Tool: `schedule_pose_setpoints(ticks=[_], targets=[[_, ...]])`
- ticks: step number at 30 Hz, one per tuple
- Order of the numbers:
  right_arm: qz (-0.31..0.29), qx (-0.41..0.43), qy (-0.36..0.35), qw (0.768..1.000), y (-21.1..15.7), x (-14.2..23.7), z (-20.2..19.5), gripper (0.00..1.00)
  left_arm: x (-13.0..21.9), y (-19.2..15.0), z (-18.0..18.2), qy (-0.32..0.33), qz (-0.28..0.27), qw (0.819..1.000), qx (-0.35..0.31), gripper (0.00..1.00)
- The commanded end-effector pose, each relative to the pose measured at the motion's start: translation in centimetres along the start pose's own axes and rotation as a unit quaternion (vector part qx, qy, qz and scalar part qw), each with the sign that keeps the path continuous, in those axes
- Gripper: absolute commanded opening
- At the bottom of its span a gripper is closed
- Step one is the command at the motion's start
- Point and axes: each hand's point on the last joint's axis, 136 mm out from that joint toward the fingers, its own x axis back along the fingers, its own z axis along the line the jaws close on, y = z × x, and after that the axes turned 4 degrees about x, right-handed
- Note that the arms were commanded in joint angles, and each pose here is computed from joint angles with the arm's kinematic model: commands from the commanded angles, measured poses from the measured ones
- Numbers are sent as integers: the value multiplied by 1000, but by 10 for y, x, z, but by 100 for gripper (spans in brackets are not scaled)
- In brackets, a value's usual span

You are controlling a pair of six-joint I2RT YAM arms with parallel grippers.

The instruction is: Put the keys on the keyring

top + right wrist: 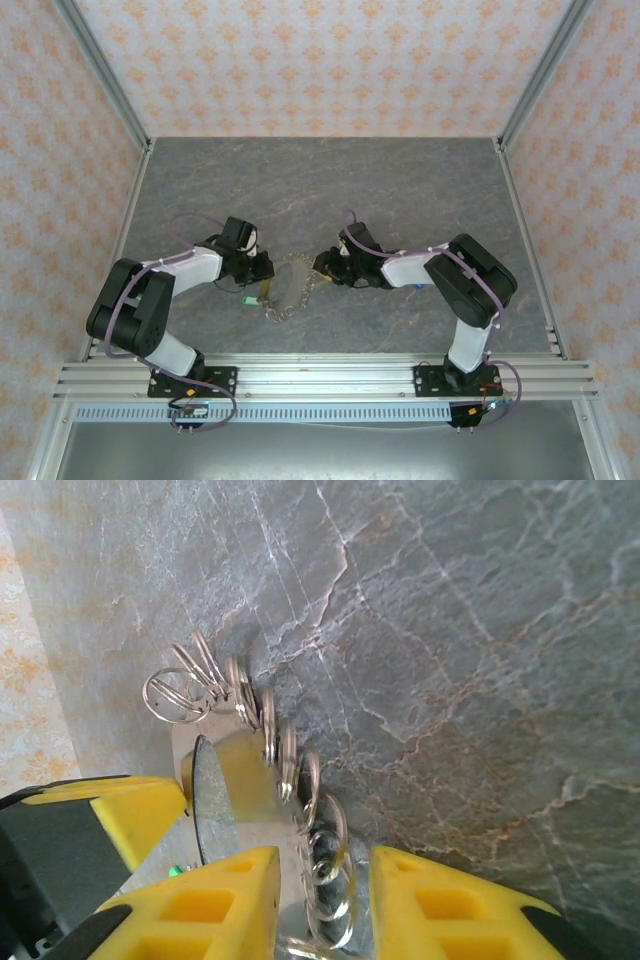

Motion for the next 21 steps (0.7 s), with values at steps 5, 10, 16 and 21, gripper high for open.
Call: schedule_pose_setpoints(ticks=[5,10,16,21], targets=[[-25,1,28,999,11,-11,8,28,-14,-12,4,-13,29,1000,1,8],[-25,0,50,998,11,-13,14,26,-14,-10,3,-17,25,1000,4,7],[-41,-1,27,999,13,-11,2,14,-11,-7,-2,-23,19,1000,1,8],[-60,2,26,998,18,-1,2,4,-3,-1,-7,-27,2,1000,1,10]])
